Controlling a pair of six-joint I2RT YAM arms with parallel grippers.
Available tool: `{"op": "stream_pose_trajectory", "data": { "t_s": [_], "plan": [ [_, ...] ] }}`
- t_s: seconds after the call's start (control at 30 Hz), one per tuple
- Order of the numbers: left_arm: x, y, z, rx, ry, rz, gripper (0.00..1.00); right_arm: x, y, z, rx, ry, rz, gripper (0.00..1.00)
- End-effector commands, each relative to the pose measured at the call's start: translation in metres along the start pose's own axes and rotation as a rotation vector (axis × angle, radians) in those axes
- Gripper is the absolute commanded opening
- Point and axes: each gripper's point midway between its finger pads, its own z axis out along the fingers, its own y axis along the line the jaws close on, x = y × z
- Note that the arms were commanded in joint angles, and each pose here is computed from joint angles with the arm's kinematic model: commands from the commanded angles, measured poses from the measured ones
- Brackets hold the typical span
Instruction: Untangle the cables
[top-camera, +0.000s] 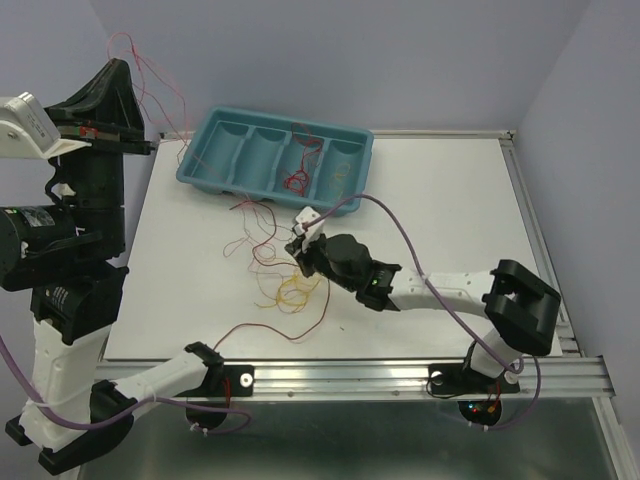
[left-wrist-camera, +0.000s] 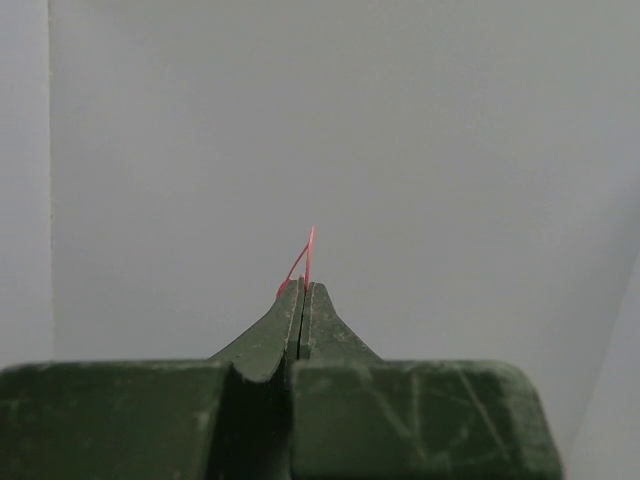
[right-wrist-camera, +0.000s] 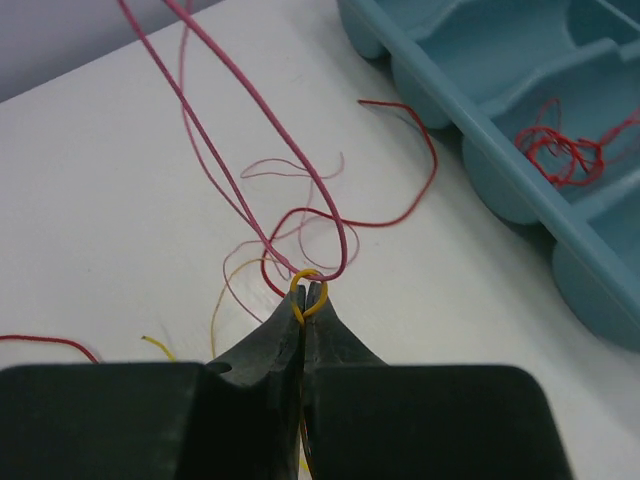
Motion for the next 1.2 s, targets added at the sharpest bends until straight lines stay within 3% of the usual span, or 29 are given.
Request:
{"op": "stream_pose_trajectory", "data": {
  "t_s": [0.0, 0.13, 0.17, 0.33, 0.7, 0.93, 0.97, 1.0, 1.07, 1.13, 1.17],
  "plan": [
    [-0.038, 0.02, -0.004, -0.084, -0.1, 0.018, 0.0, -0.009, -0.055, -0.037, 0.307, -0.041, 0.135, 0.01],
    [-0.044, 0.034, -0.004, -0.16, -0.119, 0.052, 0.0, 0.034, -0.129, -0.094, 0.6, 0.023, 0.392, 0.01],
    [-0.046, 0.037, -0.004, -0.172, -0.124, 0.053, 0.0, 0.024, -0.14, -0.109, 0.625, -0.016, 0.438, 0.01],
    [-0.041, 0.038, -0.003, -0.182, -0.112, 0.058, 0.0, 0.058, -0.193, -0.167, 0.815, -0.02, 0.543, 0.01],
    [-0.006, 0.044, 0.011, -0.273, -0.045, 0.114, 0.0, 0.108, -0.237, -0.209, 1.071, 0.034, 0.66, 0.01],
    [0.016, 0.029, 0.018, -0.202, -0.011, 0.134, 0.0, 0.109, -0.233, -0.207, 1.029, 0.046, 0.675, 0.01],
    [0.021, 0.029, 0.02, -0.208, -0.001, 0.152, 0.0, 0.111, -0.233, -0.207, 1.026, 0.051, 0.671, 0.04],
    [0.031, 0.03, 0.025, -0.229, 0.02, 0.167, 0.0, 0.112, -0.233, -0.209, 1.036, 0.053, 0.667, 0.3],
    [0.036, 0.033, 0.029, -0.258, 0.025, 0.184, 0.0, 0.115, -0.233, -0.211, 1.04, 0.054, 0.669, 0.65],
    [0.043, 0.036, 0.033, -0.285, 0.042, 0.2, 0.0, 0.113, -0.234, -0.214, 1.048, 0.04, 0.671, 0.86],
    [0.042, 0.037, 0.033, -0.287, 0.038, 0.201, 0.0, 0.112, -0.234, -0.216, 1.05, 0.031, 0.676, 0.89]
  ]
}}
